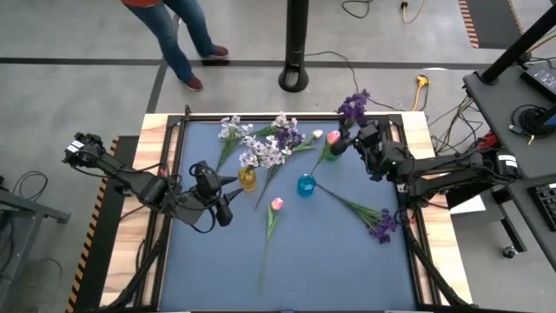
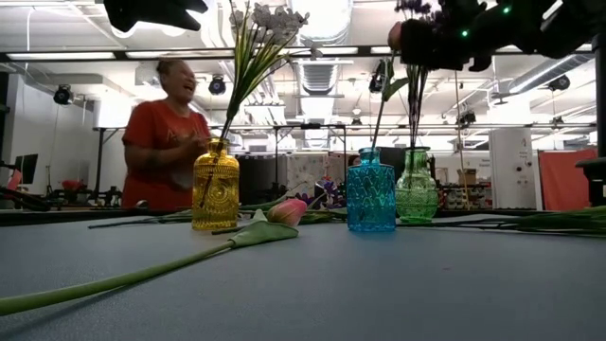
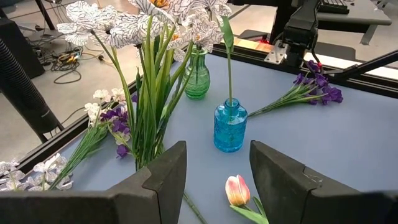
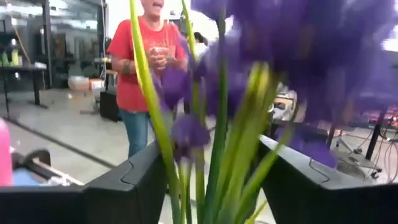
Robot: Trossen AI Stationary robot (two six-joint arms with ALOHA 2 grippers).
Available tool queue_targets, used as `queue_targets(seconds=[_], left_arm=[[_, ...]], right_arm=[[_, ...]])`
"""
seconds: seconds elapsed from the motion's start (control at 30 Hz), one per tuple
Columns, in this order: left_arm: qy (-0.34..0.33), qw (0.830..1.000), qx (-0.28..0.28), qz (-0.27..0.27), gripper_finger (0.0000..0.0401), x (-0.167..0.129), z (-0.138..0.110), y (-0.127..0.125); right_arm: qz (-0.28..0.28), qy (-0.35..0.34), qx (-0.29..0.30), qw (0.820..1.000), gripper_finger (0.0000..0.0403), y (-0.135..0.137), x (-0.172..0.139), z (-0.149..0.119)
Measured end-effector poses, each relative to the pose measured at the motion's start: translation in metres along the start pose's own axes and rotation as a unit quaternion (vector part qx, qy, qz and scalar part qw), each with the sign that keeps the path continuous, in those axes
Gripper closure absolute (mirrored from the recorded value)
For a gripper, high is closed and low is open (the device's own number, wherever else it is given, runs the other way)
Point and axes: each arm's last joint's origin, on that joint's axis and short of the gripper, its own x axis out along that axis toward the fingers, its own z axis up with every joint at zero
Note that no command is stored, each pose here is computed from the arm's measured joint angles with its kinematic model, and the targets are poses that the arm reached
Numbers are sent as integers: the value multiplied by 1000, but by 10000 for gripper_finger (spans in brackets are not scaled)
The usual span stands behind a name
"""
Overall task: Sort flowers into vase by color
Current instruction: Put the bottom violet flowers into the green flower vase
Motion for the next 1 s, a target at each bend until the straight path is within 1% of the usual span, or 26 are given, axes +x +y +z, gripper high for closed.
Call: queue_targets(seconds=[0.17, 0.3, 0.47, 0.7, 0.87, 0.93, 1.0], left_arm=[[0, 1000, 0, 0, 241, 0, 0, 0], [0, 1000, 0, 0, 241, 0, 0, 0], [0, 1000, -2, 0, 241, 0, 0, 0], [0, 1000, -3, 0, 241, 0, 0, 0], [0, 1000, -13, 0, 241, 0, 0, 0], [15, 1000, -16, -17, 241, 0, -1, 0], [57, 996, -19, -62, 241, -3, -1, -1]], right_arm=[[10, 42, -20, 999, 147, 5, 1, -1], [21, 76, -36, 996, 118, 10, 0, 4], [37, 129, -30, 991, 90, 12, -5, 10], [23, 230, -14, 973, 70, 5, -11, 14], [42, 273, 4, 961, 65, 5, -18, 10], [53, 279, 9, 959, 64, 6, -20, 9], [66, 283, 13, 957, 65, 8, -22, 10]])
